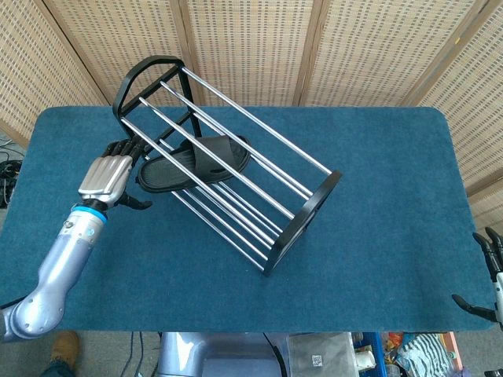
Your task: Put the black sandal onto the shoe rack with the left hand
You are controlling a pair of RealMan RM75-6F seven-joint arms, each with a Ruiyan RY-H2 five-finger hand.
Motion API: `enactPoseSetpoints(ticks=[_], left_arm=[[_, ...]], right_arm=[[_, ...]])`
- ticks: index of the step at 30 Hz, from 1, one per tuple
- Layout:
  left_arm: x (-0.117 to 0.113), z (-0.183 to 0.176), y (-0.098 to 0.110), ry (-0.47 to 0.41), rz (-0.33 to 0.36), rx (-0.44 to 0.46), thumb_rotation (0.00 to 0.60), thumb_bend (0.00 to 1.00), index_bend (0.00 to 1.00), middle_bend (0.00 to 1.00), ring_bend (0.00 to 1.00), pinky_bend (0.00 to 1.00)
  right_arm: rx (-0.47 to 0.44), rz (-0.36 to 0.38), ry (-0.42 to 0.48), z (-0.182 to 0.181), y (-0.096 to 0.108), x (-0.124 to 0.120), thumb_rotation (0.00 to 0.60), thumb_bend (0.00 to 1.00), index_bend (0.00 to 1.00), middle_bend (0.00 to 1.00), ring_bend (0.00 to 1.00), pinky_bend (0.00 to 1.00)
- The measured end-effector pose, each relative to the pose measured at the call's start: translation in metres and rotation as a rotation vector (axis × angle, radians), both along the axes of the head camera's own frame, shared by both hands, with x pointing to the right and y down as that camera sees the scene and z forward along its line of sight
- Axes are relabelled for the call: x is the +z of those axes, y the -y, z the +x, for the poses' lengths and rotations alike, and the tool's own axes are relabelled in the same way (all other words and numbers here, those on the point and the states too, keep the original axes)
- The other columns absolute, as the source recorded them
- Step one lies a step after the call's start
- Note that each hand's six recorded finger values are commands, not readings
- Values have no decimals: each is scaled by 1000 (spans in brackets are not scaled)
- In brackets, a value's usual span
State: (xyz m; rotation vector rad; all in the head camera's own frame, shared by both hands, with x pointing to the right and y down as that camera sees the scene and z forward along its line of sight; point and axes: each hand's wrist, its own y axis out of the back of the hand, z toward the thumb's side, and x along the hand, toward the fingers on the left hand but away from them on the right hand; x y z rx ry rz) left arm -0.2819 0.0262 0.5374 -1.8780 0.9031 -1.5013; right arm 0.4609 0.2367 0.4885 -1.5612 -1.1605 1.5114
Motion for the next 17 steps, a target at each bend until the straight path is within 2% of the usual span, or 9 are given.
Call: enactPoseSetpoints(ticks=[6, 9, 13, 17], left_arm=[[-4, -33, -35, -21, 27, 78, 600, 146, 0, 0, 0, 0], [-3, -56, -57, -29, 25, 88, 600, 92, 0, 0, 0, 0], [-2, -100, -90, -20, 32, 19, 600, 68, 0, 0, 0, 0], [-13, -138, -110, 35, 134, -89, 600, 67, 0, 0, 0, 0]], right_arm=[[-8, 5, -4, -3, -3, -1, 600, 0, 0, 0, 0, 0], [-12, 8, -6, -4, -4, -2, 600, 0, 0, 0, 0, 0], [-14, 13, -10, -5, -5, -3, 600, 0, 0, 0, 0, 0], [-21, 14, -12, -8, -6, -2, 600, 0, 0, 0, 0, 0]])
